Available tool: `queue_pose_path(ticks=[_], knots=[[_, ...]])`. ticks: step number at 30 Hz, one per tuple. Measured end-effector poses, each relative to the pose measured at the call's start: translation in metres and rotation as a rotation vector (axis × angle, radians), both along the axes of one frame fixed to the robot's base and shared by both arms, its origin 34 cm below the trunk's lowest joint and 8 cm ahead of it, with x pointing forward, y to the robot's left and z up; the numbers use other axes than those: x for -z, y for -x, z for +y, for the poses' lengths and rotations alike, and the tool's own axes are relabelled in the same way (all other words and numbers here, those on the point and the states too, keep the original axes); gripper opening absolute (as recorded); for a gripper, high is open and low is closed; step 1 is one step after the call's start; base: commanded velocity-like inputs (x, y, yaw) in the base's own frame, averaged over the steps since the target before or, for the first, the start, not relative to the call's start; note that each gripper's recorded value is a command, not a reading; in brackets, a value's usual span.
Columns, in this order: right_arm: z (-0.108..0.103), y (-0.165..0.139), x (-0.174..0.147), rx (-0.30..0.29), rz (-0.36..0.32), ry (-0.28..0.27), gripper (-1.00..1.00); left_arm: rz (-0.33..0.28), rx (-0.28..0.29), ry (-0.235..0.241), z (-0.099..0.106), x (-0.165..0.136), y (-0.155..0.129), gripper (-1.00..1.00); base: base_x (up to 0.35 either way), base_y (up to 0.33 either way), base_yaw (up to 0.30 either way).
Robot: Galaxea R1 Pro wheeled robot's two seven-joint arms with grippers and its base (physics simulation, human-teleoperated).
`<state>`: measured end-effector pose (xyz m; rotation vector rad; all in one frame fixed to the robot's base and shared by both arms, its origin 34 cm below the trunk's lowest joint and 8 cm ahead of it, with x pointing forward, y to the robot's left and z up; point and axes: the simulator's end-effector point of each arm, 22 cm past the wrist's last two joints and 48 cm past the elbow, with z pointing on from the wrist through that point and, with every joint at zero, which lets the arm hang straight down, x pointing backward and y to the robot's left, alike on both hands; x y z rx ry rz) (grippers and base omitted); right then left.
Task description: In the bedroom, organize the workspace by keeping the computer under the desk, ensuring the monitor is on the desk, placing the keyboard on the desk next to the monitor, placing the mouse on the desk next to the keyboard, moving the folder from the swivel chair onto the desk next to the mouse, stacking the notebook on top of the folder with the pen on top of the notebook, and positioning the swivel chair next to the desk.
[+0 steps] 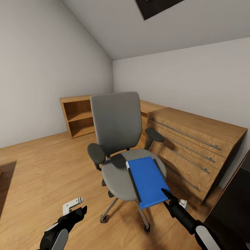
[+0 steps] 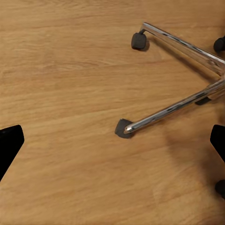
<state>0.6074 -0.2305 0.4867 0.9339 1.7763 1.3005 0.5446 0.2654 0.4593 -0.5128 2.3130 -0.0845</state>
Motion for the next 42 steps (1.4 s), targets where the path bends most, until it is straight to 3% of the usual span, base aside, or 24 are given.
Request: queue_pose_path(ticks=[2, 3, 19, 25, 33, 39, 42], knots=[[0.0, 0.0, 0.0, -0.001, 0.0, 0.0, 1.0, 0.0, 0.0, 0.0, 0.0, 0.0, 0.0, 1.0, 0.0, 0.0, 0.0], [0.0, 0.0, 0.0, -0.001, 0.0, 0.0, -1.0, 0.0, 0.0, 0.0, 0.0, 0.0, 0.0, 1.0, 0.0, 0.0, 0.0], [0.001, 0.0, -0.001, -0.004, -0.002, -0.003, -1.0, 0.014, 0.001, -0.002, 0.0, 0.006, 0.003, 1.0, 0.0, 0.0, 0.0], [0.001, -0.004, -0.015, -0.004, -0.002, 0.0, -1.0, 0.013, 0.03, -0.004, -0.012, -0.008, 0.0, 1.0, 0.0, 0.0, 0.0], [0.003, -0.013, -0.046, -0.009, -0.038, 0.003, -1.0, 0.017, 0.029, -0.009, -0.008, -0.024, -0.004, 1.0, 0.0, 0.0, 0.0], [0.002, -0.018, -0.064, -0.01, -0.05, 0.007, -1.0, 0.087, 0.025, -0.015, -0.006, -0.009, 0.009, 1.0, 0.0, 0.0, 0.0], [0.005, -0.024, -0.082, -0.023, -0.081, 0.022, -1.0, 0.184, 0.017, -0.028, -0.001, 0.024, 0.035, 1.0, 0.0, 0.0, 0.0]])
